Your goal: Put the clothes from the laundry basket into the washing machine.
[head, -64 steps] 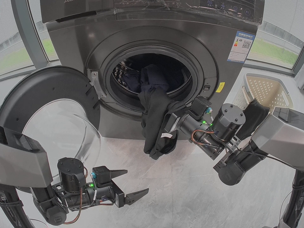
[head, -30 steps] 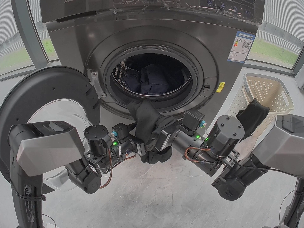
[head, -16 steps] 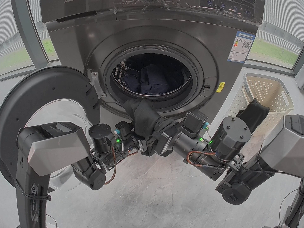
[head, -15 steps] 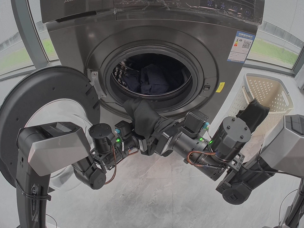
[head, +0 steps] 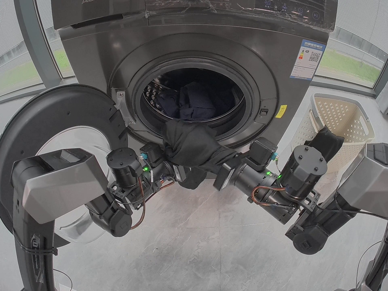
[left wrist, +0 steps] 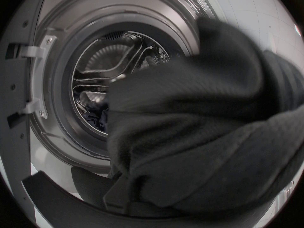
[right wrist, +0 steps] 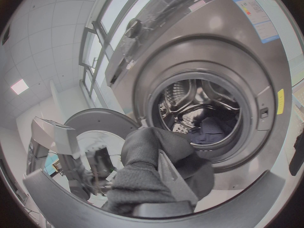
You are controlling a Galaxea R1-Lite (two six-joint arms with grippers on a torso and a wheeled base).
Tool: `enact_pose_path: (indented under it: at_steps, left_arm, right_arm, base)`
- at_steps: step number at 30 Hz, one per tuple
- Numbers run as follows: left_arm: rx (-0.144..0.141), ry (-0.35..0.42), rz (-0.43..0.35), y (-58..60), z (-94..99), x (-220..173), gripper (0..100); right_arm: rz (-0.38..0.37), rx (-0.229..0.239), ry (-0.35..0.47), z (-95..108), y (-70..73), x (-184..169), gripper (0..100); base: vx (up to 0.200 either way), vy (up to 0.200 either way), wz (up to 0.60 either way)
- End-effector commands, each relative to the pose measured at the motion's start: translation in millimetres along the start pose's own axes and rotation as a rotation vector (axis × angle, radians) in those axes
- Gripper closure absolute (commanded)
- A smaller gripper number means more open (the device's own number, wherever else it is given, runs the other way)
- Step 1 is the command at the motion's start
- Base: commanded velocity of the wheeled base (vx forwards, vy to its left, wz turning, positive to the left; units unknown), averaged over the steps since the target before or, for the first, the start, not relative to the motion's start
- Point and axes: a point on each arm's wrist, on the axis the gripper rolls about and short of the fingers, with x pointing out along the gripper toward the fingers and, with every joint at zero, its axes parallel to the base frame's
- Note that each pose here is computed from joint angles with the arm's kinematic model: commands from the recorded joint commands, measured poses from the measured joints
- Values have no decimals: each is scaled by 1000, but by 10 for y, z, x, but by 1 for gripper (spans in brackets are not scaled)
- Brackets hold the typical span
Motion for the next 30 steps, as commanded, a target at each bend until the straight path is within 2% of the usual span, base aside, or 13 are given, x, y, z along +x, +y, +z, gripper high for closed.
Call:
enact_pose_path:
  at_steps: [1, 6, 7, 10, 14, 15, 20, 24, 27, 30]
  left_arm:
    - [-27, -49, 7, -68, 342, -157, 100]
    - [-39, -52, 0, -139, 475, -296, 100]
    - [-40, -53, -2, -167, 542, -373, 100]
    - [-42, -32, -11, -228, 550, -468, 100]
    - [-46, -13, -28, -311, 572, -577, 100]
    - [-47, -14, -33, -330, 582, -588, 100]
    - [-42, -17, -31, -334, 602, -608, 100]
    - [-36, -14, -34, -365, 671, -736, 100]
    - [-47, -4, -63, -497, 760, -950, 100]
    - [-49, 5, -71, -543, 793, -1071, 100]
  right_arm:
    - [-75, -12, 28, -12, -266, -92, 100]
    - [-95, -12, 57, -105, -330, -99, 100]
    - [-102, -6, 80, -207, -361, -76, 100]
    - [-99, -3, 99, -311, -364, -38, 100]
    - [-87, 0, 88, -338, -341, 32, 100]
    - [-82, 0, 84, -334, -323, 42, 0]
    - [-60, 11, 70, -245, -227, 8, 0]
    - [-36, -8, 130, -127, -144, -333, 0]
    - [87, -32, 223, -51, -12, -769, 0]
    - [127, -26, 275, -36, 50, -1015, 0]
  base:
    - [0, 0, 0]
    - [0, 0, 0]
    - [0, 0, 0]
    - [0, 0, 0]
    - [0, 0, 0]
    - [0, 0, 0]
    - [0, 0, 0]
    - [0, 0, 0]
    - [0, 0, 0]
    - [0, 0, 0]
